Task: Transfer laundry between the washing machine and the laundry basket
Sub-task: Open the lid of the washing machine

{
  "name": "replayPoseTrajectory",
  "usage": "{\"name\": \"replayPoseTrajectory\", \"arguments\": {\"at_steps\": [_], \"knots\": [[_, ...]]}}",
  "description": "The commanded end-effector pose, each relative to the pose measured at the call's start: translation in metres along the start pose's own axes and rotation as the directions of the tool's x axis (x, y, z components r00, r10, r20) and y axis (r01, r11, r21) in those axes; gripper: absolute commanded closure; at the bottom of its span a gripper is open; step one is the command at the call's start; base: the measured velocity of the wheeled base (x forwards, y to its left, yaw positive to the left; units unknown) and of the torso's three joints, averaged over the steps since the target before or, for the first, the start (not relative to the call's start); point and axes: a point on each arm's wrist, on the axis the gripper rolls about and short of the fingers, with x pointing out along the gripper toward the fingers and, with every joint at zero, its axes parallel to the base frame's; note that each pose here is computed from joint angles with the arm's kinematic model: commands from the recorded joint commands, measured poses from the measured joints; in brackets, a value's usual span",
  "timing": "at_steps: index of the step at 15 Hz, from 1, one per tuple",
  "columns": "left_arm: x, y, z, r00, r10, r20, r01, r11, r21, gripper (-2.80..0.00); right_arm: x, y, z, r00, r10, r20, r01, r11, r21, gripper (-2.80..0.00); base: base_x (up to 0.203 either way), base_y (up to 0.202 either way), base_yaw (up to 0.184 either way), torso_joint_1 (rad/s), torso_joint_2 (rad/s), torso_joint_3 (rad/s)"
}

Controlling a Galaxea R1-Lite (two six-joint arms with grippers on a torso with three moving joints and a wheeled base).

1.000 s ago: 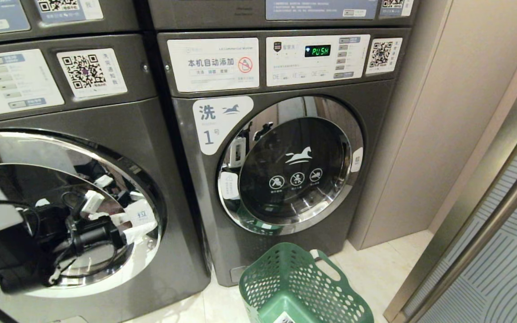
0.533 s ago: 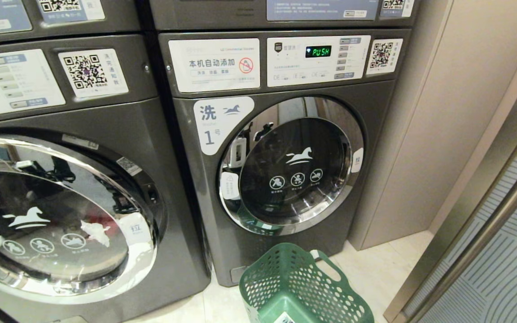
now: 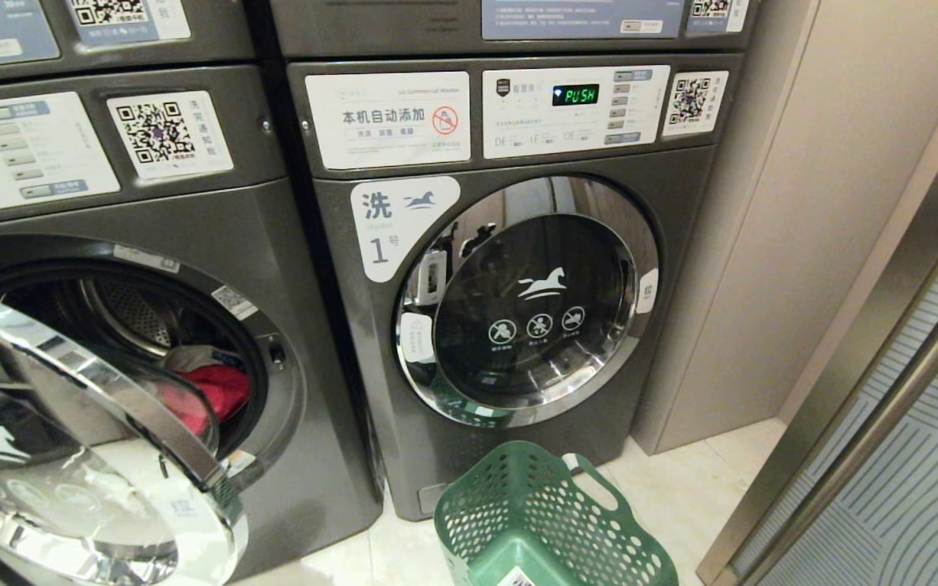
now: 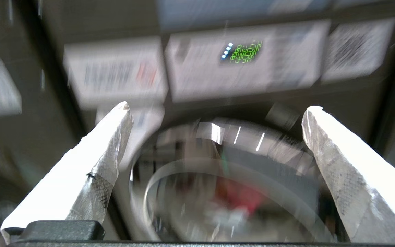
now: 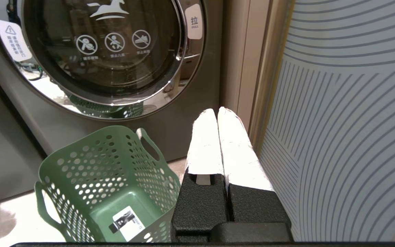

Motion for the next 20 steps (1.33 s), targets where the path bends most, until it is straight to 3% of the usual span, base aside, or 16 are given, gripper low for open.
{"name": "replayPoseTrajectory", "arguments": {"at_steps": [1, 3, 4, 6, 8, 9, 10, 11, 12, 13, 14, 16, 17, 19, 20], "knots": [[-0.010, -0.079, 0.060, 0.992, -0.060, 0.110, 0.042, 0.986, 0.163, -2.80, 0.002, 0.000, -0.010, 0.999, 0.000, -0.034, 0.000, 1.000, 0.000, 0.00, 0.000, 0.000, 0.000, 0.000, 0.00, 0.000], [-0.019, -0.123, 0.080, 0.978, -0.104, 0.182, 0.055, 0.965, 0.258, -2.80, 0.002, 0.000, -0.010, 0.999, 0.000, -0.034, 0.000, 1.000, 0.000, 0.00, 0.000, 0.000, 0.000, 0.000, 0.00, 0.000], [-0.023, -0.135, 0.083, 0.975, -0.111, 0.194, 0.060, 0.966, 0.251, -2.80, 0.002, 0.000, -0.010, 0.999, 0.000, -0.034, 0.000, 1.000, 0.000, 0.00, 0.000, 0.000, 0.000, 0.000, 0.00, 0.000], [-0.024, -0.135, 0.080, 0.982, -0.084, 0.172, 0.073, 0.995, 0.074, -2.80, 0.002, 0.000, -0.010, 0.999, 0.000, -0.034, 0.000, 1.000, 0.000, 0.00, 0.000, 0.000, 0.000, 0.000, 0.00, 0.000], [-0.025, -0.134, 0.075, 0.990, -0.047, 0.133, 0.066, 0.988, -0.139, -2.80, 0.002, 0.000, -0.010, 0.999, 0.000, -0.034, 0.000, 1.000, 0.000, 0.00, 0.000, 0.000, 0.000, 0.000, 0.00, 0.000], [-0.025, -0.132, 0.069, 0.993, -0.040, 0.107, 0.058, 0.983, -0.174, -2.80, 0.002, 0.000, -0.010, 0.999, 0.000, -0.034, 0.000, 1.000, 0.000, 0.00, 0.000, 0.000, 0.000, 0.000, 0.00, 0.000], [-0.024, -0.128, 0.065, 0.995, -0.038, 0.096, 0.047, 0.995, -0.089, -2.80, 0.002, 0.000, -0.010, 0.999, 0.000, -0.034, 0.000, 1.000, 0.000, 0.00, 0.000, 0.000, 0.000, 0.000, 0.00, 0.000], [-0.022, -0.123, 0.059, 0.995, -0.035, 0.092, 0.026, 0.995, 0.095, -2.80, 0.002, 0.000, -0.010, 0.999, 0.000, -0.034, 0.000, 1.000, 0.000, 0.00, 0.000, 0.000, 0.000, 0.000, 0.00, 0.000], [-0.019, -0.115, 0.050, 0.996, -0.020, 0.084, -0.003, 0.963, 0.269, -2.80, 0.002, 0.000, -0.010, 0.999, 0.000, -0.034, 0.000, 1.000, 0.000, 0.00, 0.000, 0.000, 0.000, 0.000, 0.00, 0.000], [-0.015, -0.105, 0.037, 0.997, 0.005, 0.072, -0.034, 0.916, 0.400, -2.80, 0.002, 0.000, -0.010, 0.999, 0.000, -0.034, 0.000, 1.000, 0.000, 0.00, 0.000, 0.000, 0.000, 0.000, 0.00, 0.000], [-0.008, -0.091, 0.017, 0.998, 0.053, 0.043, -0.067, 0.881, 0.469, -2.80, 0.002, 0.000, -0.010, 0.999, 0.000, -0.034, 0.000, 1.000, 0.000, 0.00, 0.000, 0.000, 0.000, 0.000, 0.00, 0.000], [0.012, -0.059, -0.025, 0.980, 0.190, -0.050, -0.149, 0.884, 0.442, -2.80, 0.002, 0.000, -0.010, 0.999, 0.000, -0.034, 0.000, 1.000, 0.000, 0.00, 0.000, 0.000, 0.000, 0.000, 0.00, 0.000], [0.024, -0.052, -0.043, 0.963, 0.251, -0.099, -0.190, 0.891, 0.412, -2.80, 0.002, 0.000, -0.010, 0.999, 0.000, -0.034, 0.000, 1.000, 0.000, 0.00, 0.000, 0.000, 0.000, 0.000, 0.00, 0.000], [0.052, -0.049, -0.079, 0.867, 0.437, -0.238, -0.331, 0.864, 0.380, -2.80, 0.002, 0.000, -0.010, 0.999, 0.000, -0.034, 0.000, 1.000, 0.000, 0.00, 0.000, 0.000, 0.000, 0.000, 0.00, 0.000], [0.065, -0.052, -0.097, 0.824, 0.471, -0.314, -0.345, 0.858, 0.381, -2.80, 0.002, 0.000, -0.010, 0.999, 0.000, -0.034, 0.000, 1.000, 0.000, 0.00, 0.000, 0.000, 0.000, 0.000, 0.00, 0.000]]}}
